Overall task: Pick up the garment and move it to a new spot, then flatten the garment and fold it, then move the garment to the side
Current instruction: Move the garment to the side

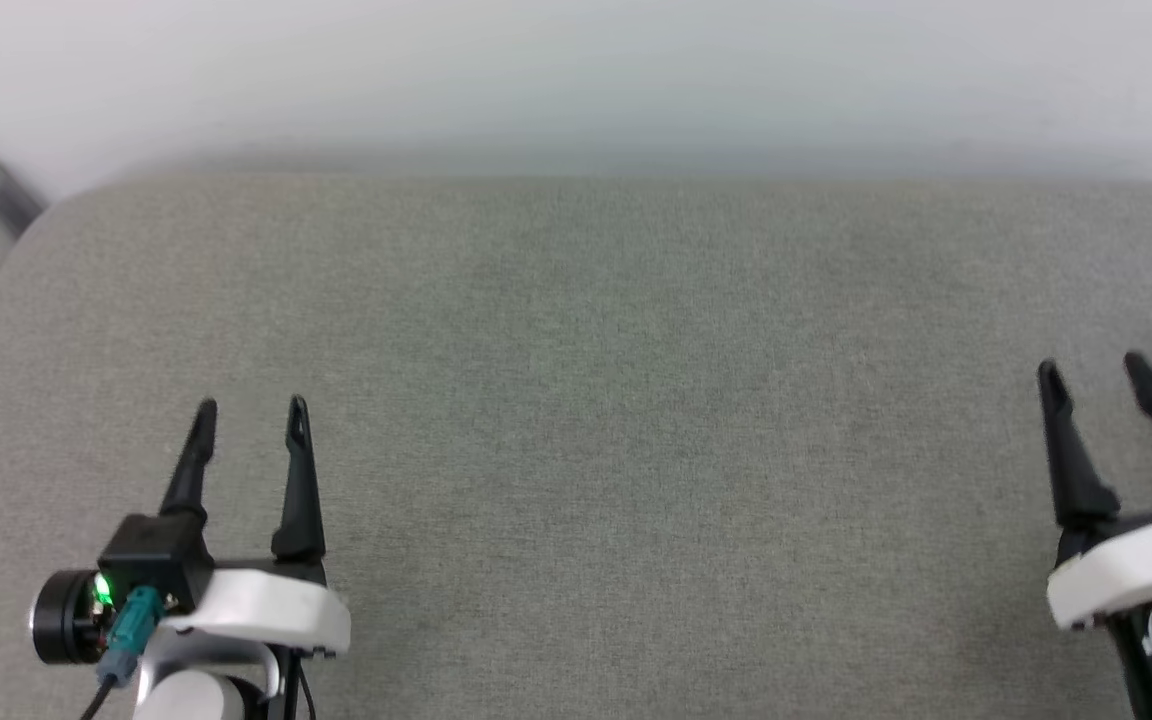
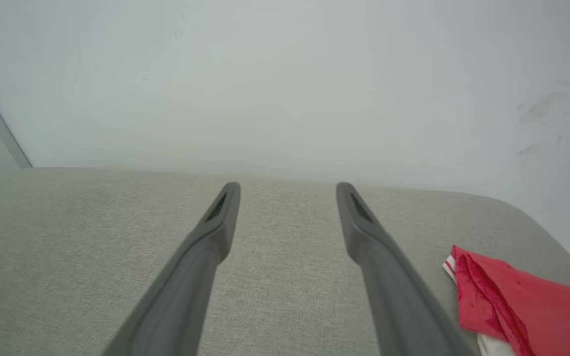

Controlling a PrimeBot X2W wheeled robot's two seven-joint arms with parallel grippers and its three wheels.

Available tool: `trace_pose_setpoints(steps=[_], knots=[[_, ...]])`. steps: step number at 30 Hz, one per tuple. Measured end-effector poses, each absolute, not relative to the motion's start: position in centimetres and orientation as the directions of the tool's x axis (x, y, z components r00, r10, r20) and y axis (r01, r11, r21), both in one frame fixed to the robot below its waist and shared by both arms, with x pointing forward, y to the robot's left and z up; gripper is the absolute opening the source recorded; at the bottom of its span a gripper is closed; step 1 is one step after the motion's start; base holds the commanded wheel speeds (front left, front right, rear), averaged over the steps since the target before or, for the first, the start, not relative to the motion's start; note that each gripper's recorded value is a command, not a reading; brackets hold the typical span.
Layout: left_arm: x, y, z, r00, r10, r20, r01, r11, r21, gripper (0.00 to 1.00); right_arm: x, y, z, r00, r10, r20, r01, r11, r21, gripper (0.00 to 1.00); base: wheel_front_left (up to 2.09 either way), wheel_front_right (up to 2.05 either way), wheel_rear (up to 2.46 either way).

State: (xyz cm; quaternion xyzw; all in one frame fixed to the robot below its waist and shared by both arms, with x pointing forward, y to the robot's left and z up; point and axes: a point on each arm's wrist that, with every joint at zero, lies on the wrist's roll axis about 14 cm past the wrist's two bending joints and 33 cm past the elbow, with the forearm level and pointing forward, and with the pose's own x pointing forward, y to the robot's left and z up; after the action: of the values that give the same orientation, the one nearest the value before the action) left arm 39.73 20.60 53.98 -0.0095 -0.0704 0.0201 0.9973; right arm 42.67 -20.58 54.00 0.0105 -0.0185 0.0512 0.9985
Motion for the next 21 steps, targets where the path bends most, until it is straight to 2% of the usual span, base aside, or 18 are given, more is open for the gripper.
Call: trace_pose_setpoints(steps=[3, 4, 10, 21], knots=[[38.3, 21.1, 53.1, 0.992, 0.051, 0.113, -0.05, 0.999, -0.013, 1.0, 41.0, -19.5, 53.9, 0.993, 0.113, 0.036, -0.114, 0.993, 0.037, 1.0, 0.0, 0.0, 0.0], [37.1, 21.1, 52.7, 0.994, 0.047, 0.098, -0.047, 0.999, -0.006, 1.0, 39.1, -18.9, 53.6, 0.993, 0.116, 0.027, -0.117, 0.992, 0.051, 1.0, 0.0, 0.0, 0.0], [35.4, 20.4, 51.8, 0.997, 0.023, 0.073, -0.022, 1.0, -0.004, 1.0, 36.0, -19.5, 53.7, 0.996, 0.082, 0.023, -0.084, 0.994, 0.07, 1.0, 0.0, 0.0, 0.0], [34.9, 19.4, 51.4, 0.999, -0.014, 0.051, 0.014, 1.0, -0.005, 1.0, 35.0, -19.0, 54.4, 0.995, 0.088, 0.037, -0.09, 0.994, 0.066, 1.0, 0.0, 0.0, 0.0]])
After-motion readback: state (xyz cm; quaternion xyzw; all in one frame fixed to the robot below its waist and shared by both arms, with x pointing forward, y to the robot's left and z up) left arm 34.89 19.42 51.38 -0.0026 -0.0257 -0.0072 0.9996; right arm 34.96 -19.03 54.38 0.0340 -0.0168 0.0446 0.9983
